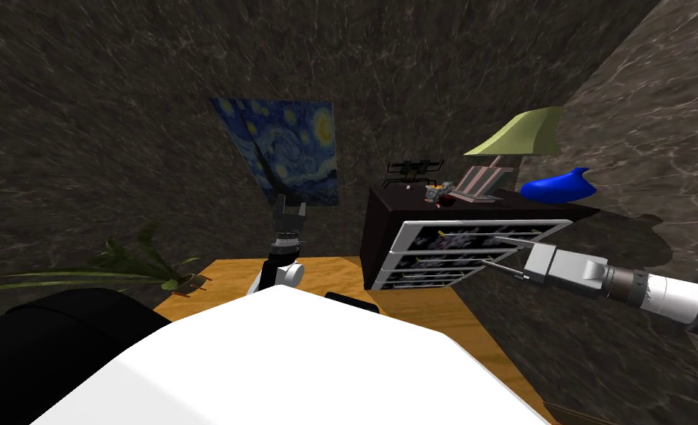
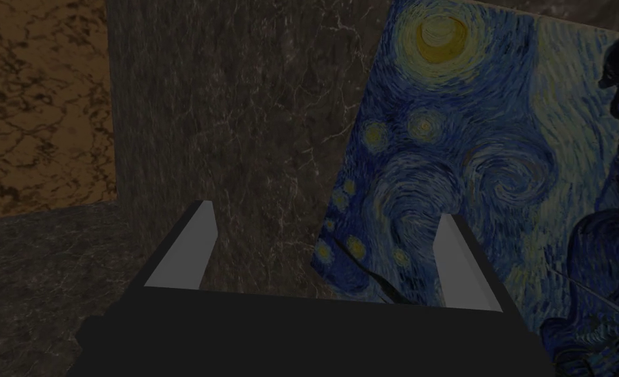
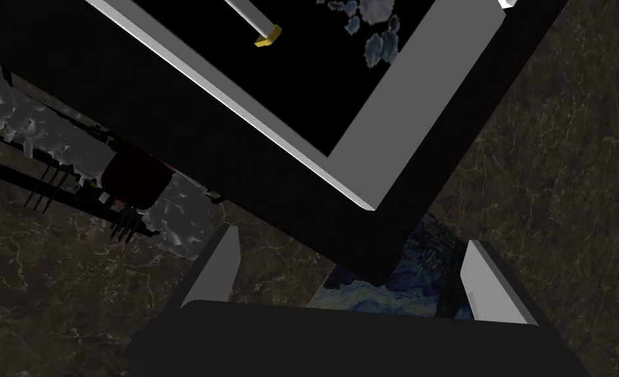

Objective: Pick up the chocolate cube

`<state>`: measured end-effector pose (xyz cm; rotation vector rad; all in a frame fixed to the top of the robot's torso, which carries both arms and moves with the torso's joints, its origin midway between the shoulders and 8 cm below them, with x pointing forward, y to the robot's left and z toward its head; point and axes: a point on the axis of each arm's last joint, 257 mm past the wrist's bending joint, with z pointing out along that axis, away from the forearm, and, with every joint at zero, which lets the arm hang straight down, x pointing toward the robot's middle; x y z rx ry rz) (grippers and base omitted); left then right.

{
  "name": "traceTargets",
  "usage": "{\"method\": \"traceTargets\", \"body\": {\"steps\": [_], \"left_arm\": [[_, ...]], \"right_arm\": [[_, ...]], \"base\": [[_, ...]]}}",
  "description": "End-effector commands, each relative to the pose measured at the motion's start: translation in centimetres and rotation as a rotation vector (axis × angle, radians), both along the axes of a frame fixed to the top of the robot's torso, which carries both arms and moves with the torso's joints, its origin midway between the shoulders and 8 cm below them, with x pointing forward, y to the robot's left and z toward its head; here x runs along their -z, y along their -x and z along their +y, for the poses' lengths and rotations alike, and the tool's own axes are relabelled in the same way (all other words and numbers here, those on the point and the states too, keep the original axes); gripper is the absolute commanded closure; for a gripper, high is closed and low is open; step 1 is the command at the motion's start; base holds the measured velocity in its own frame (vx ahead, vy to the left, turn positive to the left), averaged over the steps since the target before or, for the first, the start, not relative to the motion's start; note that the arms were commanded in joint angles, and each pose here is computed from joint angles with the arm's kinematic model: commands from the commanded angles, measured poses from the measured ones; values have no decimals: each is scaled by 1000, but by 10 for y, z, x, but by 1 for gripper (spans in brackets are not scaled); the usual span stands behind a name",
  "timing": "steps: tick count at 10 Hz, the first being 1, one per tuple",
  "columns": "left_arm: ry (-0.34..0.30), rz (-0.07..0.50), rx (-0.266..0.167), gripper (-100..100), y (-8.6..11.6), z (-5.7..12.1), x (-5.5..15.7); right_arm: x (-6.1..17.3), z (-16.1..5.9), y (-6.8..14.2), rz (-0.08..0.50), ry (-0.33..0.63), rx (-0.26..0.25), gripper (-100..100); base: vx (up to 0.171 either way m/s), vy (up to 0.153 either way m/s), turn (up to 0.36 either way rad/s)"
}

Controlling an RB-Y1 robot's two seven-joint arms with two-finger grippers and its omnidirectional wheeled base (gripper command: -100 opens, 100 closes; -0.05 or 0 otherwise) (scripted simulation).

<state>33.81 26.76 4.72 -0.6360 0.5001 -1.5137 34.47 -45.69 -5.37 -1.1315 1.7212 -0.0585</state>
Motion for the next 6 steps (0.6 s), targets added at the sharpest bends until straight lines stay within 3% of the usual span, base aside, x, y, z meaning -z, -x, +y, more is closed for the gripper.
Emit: {"method": "traceTargets", "body": {"steps": [1, 6], "left_arm": [[0, 0, 0, 0, 0, 0, 0], [0, 0, 0, 0, 0, 0, 0]], "right_arm": [[2, -11, 0, 25, 64, 2, -100], [-19, -63, 5, 119, 299, 34, -100]], "base": [[23, 29, 89], [28, 35, 130]]}}
